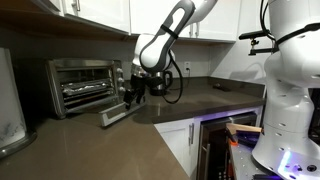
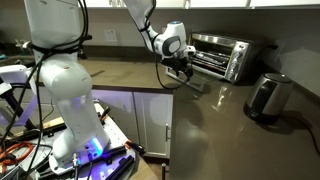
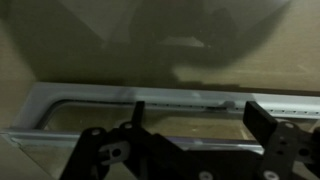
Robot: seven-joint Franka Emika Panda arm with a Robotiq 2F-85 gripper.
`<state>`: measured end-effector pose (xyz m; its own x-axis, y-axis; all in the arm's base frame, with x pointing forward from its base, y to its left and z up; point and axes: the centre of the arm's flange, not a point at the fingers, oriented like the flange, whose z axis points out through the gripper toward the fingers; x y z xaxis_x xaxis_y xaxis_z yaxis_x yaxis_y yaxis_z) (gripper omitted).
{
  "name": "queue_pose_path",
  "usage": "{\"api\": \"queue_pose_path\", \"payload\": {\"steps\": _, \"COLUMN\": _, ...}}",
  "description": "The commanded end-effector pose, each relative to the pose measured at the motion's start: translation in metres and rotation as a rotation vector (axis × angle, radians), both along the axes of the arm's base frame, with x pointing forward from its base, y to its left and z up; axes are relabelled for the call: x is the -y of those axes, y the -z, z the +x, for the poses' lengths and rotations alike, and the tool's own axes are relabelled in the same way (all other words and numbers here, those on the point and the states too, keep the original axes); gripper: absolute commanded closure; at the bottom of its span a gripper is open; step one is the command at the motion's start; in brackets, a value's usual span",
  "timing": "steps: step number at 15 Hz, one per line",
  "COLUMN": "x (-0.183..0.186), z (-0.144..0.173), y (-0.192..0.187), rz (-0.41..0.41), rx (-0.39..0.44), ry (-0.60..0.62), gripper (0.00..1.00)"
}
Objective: Close the toaster oven door
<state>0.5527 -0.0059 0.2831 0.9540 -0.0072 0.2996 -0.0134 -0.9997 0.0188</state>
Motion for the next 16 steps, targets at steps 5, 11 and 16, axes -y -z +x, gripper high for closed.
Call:
{"api": "queue_pose_path", "payload": {"steps": 5, "x": -0.003, "z": 0.001, "y": -0.056, "rz": -0.073, "rx": 0.096, "ry": -0.010, "gripper": 0.00}}
{"api": "queue_pose_path", "payload": {"steps": 11, "x": 0.012, "z": 0.004, "y": -0.090, "rz": -0.079, "rx": 0.163, "ry": 0.003, "gripper": 0.00}}
{"api": "queue_pose_path", "payload": {"steps": 16, "x": 0.024, "z": 0.010, "y": -0.093, "rz": -0.063, "rx": 0.182, "ry": 0.022, "gripper": 0.00}}
